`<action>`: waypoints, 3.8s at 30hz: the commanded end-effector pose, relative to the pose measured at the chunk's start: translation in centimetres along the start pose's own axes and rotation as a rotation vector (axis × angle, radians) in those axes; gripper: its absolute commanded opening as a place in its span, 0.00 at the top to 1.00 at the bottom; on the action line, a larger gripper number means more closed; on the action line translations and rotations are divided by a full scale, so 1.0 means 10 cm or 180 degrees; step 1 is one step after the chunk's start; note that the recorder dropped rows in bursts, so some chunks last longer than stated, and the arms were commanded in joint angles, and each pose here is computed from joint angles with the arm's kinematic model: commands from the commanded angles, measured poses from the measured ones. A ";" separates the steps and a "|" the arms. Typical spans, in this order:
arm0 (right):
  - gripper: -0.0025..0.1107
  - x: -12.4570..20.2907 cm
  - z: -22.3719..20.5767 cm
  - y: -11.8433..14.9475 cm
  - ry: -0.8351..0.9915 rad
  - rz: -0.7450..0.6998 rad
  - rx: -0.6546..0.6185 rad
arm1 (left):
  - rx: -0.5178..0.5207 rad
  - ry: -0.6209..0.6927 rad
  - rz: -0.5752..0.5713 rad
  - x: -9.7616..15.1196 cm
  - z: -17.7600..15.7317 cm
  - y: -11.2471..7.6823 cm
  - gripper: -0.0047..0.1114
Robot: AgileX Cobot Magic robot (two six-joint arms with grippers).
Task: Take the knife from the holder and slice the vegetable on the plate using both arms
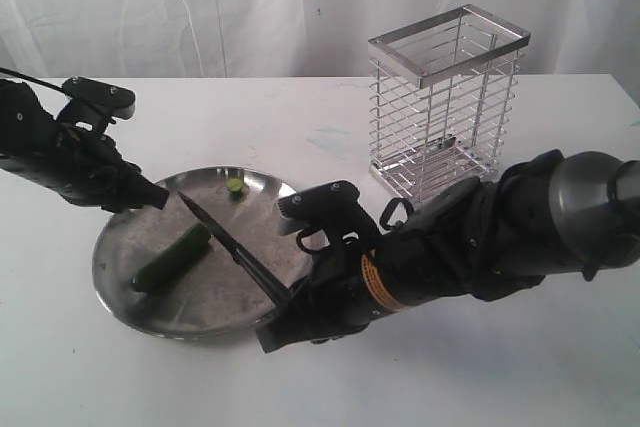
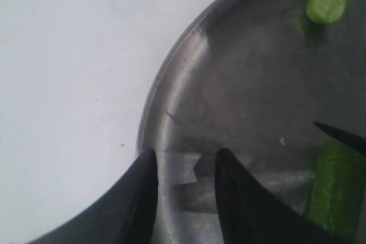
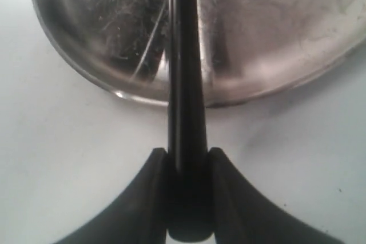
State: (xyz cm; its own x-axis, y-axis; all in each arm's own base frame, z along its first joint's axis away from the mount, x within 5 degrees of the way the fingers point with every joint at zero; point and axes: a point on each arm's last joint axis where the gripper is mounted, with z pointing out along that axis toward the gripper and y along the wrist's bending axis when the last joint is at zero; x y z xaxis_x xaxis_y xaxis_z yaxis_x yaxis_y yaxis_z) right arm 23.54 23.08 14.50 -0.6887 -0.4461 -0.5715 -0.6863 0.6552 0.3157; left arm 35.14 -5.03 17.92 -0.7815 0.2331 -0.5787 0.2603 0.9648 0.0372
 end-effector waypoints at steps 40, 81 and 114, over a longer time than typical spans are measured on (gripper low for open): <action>0.98 -0.07 0.10 0.02 0.0031 0.0268 -0.0124 | 0.0243 -0.0271 0.0118 -0.14 -0.30 -0.40 0.62; 0.98 -0.04 0.19 0.04 0.0093 0.0272 -0.0120 | 0.0261 -0.0116 0.0123 -0.07 -0.17 -0.42 0.62; 0.98 0.08 0.33 0.05 0.0330 0.0423 -0.0305 | 0.0354 -0.0124 0.0188 -0.07 -0.14 -0.59 0.62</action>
State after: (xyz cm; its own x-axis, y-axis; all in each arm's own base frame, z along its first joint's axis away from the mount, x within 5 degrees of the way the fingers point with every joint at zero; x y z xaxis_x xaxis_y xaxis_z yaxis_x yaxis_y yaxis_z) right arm 23.68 24.89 12.20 -0.7850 -0.4085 -0.4657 -0.6052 0.6661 0.4360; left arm 33.67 -10.01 19.68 -0.7327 0.2895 -0.6159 0.3666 0.9304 0.0012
